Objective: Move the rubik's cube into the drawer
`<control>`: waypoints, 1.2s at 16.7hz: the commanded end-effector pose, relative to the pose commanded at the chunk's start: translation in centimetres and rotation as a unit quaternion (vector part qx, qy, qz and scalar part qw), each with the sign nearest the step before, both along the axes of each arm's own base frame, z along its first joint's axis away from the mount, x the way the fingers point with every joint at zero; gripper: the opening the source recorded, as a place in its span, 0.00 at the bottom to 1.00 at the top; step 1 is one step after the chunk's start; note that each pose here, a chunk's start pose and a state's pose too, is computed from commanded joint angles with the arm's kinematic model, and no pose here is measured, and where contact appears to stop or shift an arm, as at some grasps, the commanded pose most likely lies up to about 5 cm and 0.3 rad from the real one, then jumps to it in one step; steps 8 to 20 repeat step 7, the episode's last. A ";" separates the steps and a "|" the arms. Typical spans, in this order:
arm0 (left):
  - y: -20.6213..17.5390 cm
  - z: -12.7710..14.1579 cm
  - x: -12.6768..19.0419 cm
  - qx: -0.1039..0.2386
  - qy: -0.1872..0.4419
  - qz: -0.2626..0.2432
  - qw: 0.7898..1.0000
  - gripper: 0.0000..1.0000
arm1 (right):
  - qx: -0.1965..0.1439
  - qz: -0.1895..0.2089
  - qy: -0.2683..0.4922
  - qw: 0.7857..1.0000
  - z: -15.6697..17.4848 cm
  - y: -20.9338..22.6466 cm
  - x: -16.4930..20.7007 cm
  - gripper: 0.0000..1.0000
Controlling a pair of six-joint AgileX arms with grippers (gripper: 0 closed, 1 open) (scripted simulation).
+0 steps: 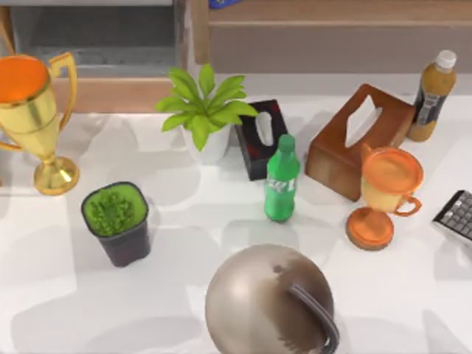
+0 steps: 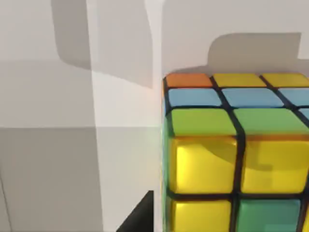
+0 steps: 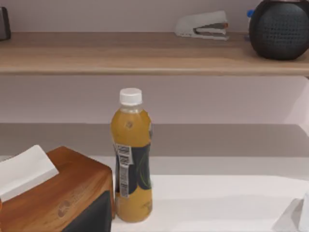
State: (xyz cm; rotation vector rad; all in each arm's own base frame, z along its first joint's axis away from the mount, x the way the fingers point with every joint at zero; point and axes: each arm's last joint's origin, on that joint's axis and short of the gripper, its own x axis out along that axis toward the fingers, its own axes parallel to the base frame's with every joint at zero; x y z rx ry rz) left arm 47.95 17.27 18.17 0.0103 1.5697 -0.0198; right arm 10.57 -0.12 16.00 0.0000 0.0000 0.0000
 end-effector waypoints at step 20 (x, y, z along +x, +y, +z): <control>0.0 0.0 0.0 0.000 0.000 0.000 1.000 1.00 | 0.000 0.000 0.000 1.000 0.0 0.0 0.0 1.00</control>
